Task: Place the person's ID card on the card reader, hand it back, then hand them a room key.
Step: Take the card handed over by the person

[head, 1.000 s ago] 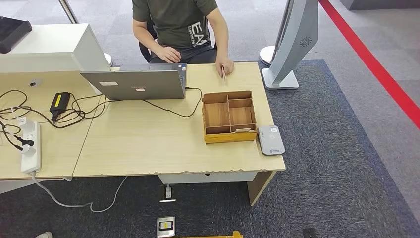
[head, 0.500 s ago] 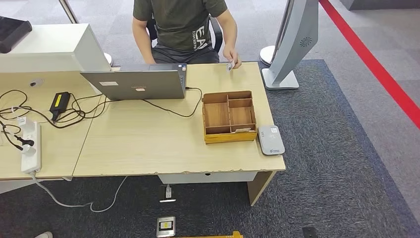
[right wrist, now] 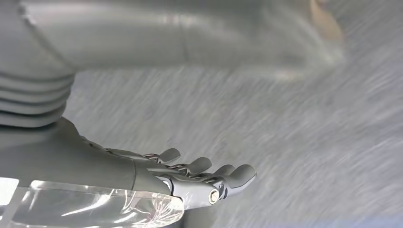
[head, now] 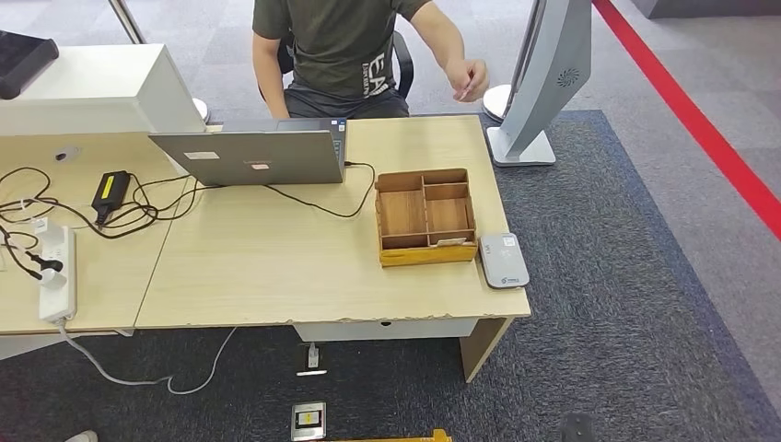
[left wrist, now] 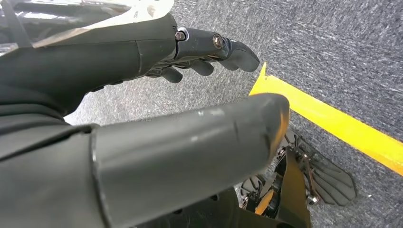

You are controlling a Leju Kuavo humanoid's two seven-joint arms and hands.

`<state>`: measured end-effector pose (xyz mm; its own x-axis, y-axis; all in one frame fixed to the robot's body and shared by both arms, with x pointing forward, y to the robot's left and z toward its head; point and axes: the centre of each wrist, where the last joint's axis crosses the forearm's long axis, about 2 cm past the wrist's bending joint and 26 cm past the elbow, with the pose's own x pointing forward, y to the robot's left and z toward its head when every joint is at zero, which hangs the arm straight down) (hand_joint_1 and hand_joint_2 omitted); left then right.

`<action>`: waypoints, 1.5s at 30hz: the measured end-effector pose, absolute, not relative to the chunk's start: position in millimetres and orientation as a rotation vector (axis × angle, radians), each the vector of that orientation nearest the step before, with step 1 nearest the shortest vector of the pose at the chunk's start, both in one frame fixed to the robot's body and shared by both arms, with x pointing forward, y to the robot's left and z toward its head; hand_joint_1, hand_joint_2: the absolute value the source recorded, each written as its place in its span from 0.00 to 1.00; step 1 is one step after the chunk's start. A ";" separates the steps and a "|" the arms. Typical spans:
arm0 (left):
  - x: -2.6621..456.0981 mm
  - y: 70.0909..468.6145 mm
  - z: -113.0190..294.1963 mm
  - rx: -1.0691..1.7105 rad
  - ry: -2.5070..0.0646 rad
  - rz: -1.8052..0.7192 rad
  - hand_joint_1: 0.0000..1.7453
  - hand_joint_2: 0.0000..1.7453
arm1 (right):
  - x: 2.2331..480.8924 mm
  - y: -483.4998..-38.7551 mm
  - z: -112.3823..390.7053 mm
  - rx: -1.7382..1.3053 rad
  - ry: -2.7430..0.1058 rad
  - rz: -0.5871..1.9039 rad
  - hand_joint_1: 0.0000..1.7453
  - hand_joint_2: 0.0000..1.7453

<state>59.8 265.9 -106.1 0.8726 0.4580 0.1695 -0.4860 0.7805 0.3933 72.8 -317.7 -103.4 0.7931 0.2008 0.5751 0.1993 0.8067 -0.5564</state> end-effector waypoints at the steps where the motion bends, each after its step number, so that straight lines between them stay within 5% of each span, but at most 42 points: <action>1: 59.8 265.7 -106.1 0.442 -0.066 0.509 0.00 0.00 | 73.2 -313.2 -104.2 -0.589 -0.718 -0.033 0.00 0.00; 7: 60.0 265.9 -106.3 0.422 -0.085 0.472 0.00 0.00 | 89.0 -312.8 -103.7 -0.270 -0.965 -0.304 0.00 0.00; 17: 60.1 273.5 -107.1 0.397 -0.134 0.414 0.00 0.00 | 205.6 -434.2 -36.3 -0.294 -1.225 -0.778 0.00 0.00; 21: 61.3 275.7 -107.1 0.391 -0.147 0.396 0.00 0.00 | 261.8 -472.6 12.7 -0.283 -1.402 -0.715 0.00 1.00; 32: 60.0 277.6 -107.5 0.384 -0.163 0.338 0.00 0.00 | 329.5 -511.8 96.4 -0.316 -1.579 -0.477 0.00 1.00; 45: 62.1 276.1 -107.3 0.367 -0.188 0.275 0.00 0.00 | 365.8 -407.0 165.7 -0.724 -1.519 0.259 0.00 1.00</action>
